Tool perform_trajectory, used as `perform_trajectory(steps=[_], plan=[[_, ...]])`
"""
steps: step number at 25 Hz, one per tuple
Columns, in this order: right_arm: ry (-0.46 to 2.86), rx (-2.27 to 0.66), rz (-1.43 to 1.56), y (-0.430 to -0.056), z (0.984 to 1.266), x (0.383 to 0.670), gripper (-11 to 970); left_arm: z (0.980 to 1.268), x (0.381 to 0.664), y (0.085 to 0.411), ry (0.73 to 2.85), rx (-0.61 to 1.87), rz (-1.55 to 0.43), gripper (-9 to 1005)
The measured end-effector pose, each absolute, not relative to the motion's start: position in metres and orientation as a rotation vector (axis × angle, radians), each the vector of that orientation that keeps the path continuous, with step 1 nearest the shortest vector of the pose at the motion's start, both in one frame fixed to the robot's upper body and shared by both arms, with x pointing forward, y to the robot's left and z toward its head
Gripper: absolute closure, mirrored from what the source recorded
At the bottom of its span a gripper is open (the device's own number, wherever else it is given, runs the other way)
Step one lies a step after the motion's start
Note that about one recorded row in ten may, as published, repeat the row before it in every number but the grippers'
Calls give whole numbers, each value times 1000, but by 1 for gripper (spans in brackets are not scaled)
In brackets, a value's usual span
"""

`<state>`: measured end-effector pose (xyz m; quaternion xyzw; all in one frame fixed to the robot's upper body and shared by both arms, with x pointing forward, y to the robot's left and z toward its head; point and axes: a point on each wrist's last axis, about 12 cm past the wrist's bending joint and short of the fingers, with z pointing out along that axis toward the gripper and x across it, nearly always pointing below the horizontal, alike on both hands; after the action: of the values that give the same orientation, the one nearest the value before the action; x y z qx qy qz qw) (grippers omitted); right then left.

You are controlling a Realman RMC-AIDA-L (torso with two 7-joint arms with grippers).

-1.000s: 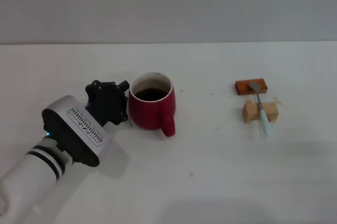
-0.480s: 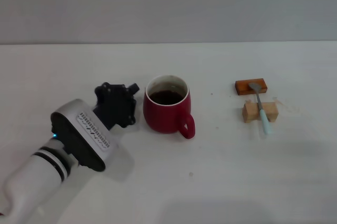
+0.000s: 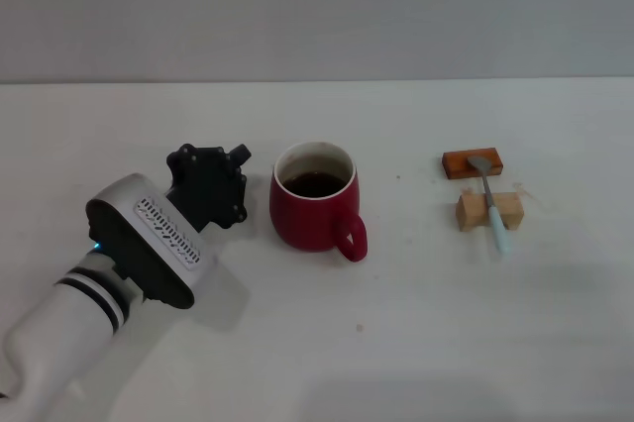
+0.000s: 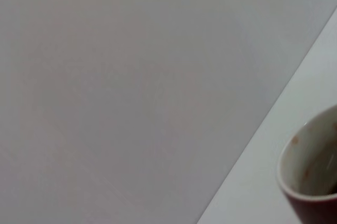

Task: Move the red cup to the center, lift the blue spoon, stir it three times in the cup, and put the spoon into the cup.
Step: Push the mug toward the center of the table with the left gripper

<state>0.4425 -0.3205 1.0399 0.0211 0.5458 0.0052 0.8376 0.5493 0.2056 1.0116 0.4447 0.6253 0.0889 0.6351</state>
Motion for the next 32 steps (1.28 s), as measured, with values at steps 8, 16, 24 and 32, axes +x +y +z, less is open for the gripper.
perform_trajectory(steps=[8,16,24,32], plan=[[1158,42,10,-321,1040,443,218,1011,547,198,1421,1026,176,995],[1158,42,10,-321,1040,443,218,1010,543,192,1413,1041,152,995],[1158,43,10,-320,1040,443,218,1010,541,186,1404,1054,129,995],[1157,43,14,-320,1040,443,218,1011,540,187,1406,1047,130,994]])
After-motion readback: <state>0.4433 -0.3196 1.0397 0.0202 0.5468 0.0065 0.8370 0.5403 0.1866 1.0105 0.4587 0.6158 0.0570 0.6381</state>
